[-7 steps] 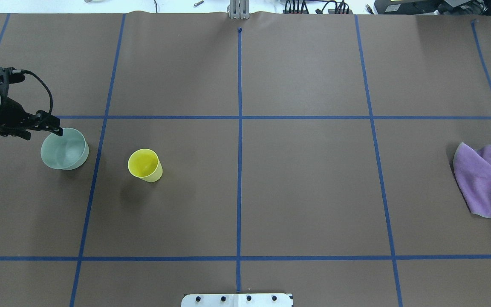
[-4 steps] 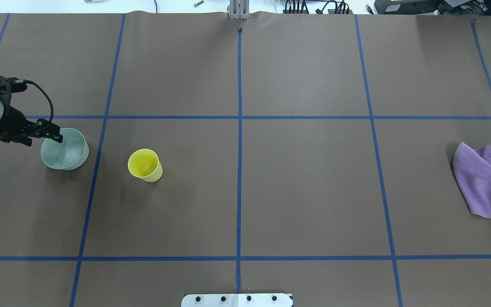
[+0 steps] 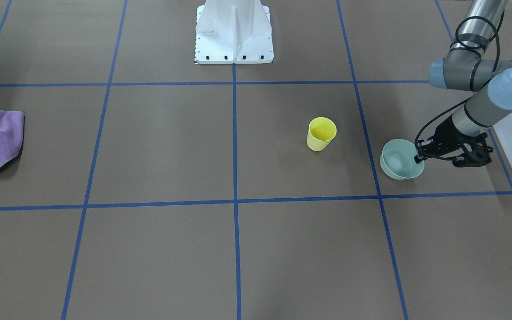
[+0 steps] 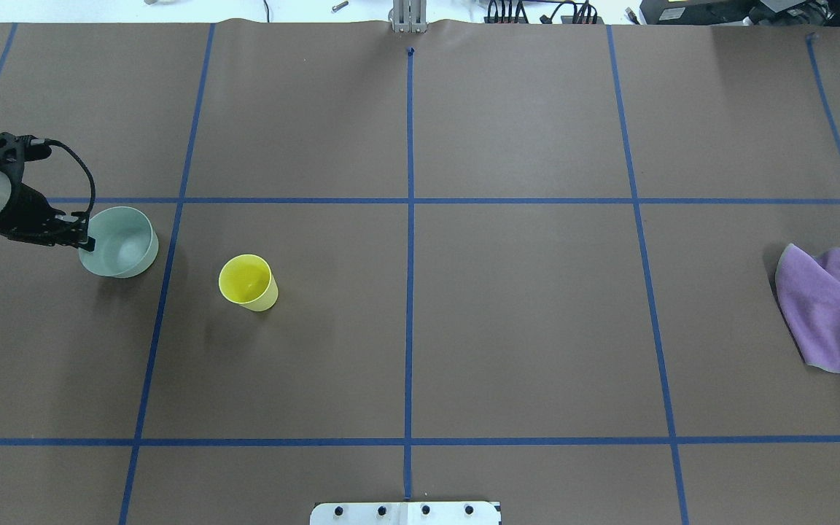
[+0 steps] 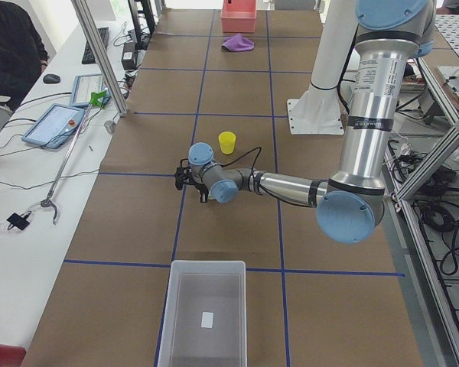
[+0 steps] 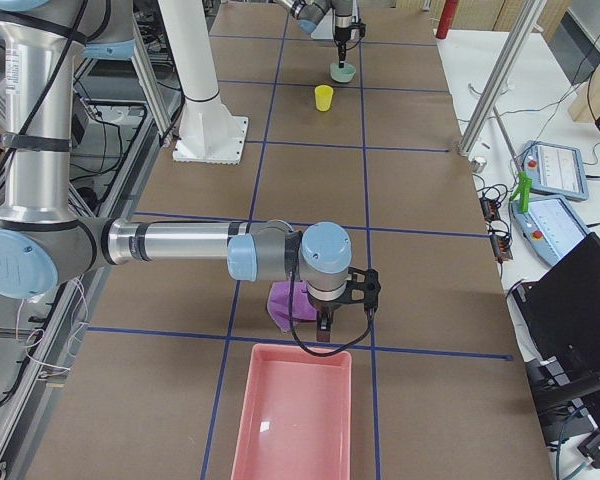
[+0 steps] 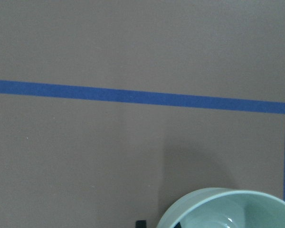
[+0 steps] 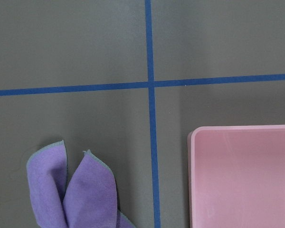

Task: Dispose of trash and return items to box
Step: 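Grasp the green bowl rim with the left gripper and lift it away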

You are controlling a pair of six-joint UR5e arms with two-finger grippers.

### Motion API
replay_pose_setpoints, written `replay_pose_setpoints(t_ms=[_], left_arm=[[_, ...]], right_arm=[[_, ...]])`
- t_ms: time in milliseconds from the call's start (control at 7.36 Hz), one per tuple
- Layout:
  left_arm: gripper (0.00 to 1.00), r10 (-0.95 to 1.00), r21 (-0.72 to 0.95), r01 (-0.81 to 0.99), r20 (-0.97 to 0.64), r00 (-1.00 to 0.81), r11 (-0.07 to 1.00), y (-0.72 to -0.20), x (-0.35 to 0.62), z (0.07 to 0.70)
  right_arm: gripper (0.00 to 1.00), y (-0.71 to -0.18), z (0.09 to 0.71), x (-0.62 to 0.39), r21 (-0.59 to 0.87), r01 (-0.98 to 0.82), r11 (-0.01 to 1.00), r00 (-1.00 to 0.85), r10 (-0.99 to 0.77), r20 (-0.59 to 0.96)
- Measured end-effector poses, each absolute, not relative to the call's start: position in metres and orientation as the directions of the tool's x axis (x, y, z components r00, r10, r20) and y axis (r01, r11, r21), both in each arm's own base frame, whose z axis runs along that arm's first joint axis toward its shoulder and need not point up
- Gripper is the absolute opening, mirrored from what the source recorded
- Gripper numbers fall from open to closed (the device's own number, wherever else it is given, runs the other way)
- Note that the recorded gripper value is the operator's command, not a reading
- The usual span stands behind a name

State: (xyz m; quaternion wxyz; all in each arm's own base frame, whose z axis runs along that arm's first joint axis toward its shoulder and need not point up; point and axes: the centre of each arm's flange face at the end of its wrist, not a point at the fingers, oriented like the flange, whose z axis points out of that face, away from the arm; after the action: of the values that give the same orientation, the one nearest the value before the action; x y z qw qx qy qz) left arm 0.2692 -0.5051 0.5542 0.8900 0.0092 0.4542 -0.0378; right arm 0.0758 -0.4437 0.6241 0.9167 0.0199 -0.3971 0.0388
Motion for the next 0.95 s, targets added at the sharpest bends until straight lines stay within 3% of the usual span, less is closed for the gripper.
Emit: replay_pose_setpoints(t_ms=[544,951], left_arm=[[0.00,-0.147,-0.116,0.099,-0.897,0.417,0.988,-0.528,0.157,0.532],[0.00,-0.113,-0.020,0.214,-0.894,0.433,0.977,-0.516,0.027,0.587]], right_arm=[[1.00,-0.445,0.623,0.075,0.012,-0.086,0.996,0.681,0.050,0.730],[1.00,-0.447,0.620,0.071,0.022,-0.077,0.997,0.679,0.037,0.733]])
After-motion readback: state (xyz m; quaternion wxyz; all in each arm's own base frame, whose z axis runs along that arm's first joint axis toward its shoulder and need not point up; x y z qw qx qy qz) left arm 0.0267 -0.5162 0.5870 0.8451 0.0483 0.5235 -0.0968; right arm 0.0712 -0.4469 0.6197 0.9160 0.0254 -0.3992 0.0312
